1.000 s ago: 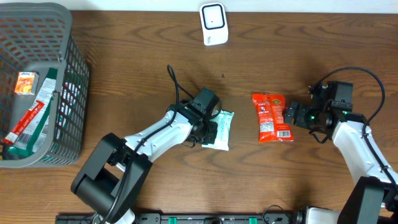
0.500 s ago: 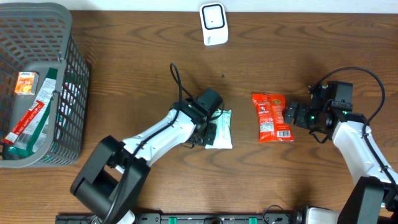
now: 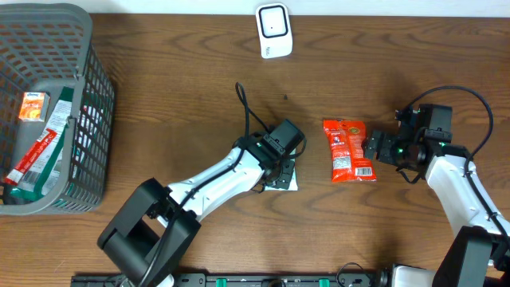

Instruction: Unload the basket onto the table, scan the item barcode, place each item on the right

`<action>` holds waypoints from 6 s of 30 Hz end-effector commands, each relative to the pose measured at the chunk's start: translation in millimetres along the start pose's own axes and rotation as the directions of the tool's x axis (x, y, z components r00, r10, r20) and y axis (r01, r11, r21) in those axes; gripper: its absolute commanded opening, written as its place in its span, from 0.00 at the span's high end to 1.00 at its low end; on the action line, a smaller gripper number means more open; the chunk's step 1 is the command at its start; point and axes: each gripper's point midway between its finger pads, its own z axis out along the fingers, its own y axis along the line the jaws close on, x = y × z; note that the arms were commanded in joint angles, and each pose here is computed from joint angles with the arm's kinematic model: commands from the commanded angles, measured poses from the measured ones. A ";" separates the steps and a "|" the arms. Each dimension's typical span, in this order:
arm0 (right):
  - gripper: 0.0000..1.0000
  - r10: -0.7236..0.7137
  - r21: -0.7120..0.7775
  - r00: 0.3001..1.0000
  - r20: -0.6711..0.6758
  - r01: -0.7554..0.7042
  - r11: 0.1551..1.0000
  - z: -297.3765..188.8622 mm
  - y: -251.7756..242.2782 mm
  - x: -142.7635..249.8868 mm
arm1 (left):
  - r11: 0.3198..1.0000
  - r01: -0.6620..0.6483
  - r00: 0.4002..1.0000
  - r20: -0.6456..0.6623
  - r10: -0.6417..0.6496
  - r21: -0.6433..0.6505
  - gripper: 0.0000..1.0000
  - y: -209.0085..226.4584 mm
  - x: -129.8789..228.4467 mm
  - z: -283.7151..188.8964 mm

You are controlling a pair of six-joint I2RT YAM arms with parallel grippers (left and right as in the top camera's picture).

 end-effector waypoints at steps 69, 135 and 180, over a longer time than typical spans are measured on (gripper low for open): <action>0.01 -0.013 0.000 1.000 0.018 0.013 1.000 -3.6 2.9 -5.9 | 0.990 -0.116 0.974 0.188 0.128 -0.075 0.91 -22.6 -32.9 23.5; 0.01 -0.013 0.001 1.000 0.018 0.013 1.000 -3.6 2.9 -5.9 | 0.931 0.365 0.930 0.028 -0.366 0.018 0.81 14.7 -10.7 31.9; 0.01 -0.013 0.001 1.000 0.018 0.013 1.000 -3.6 2.8 -5.8 | 0.983 -0.091 0.967 0.249 0.050 0.160 0.75 -42.9 -54.9 47.0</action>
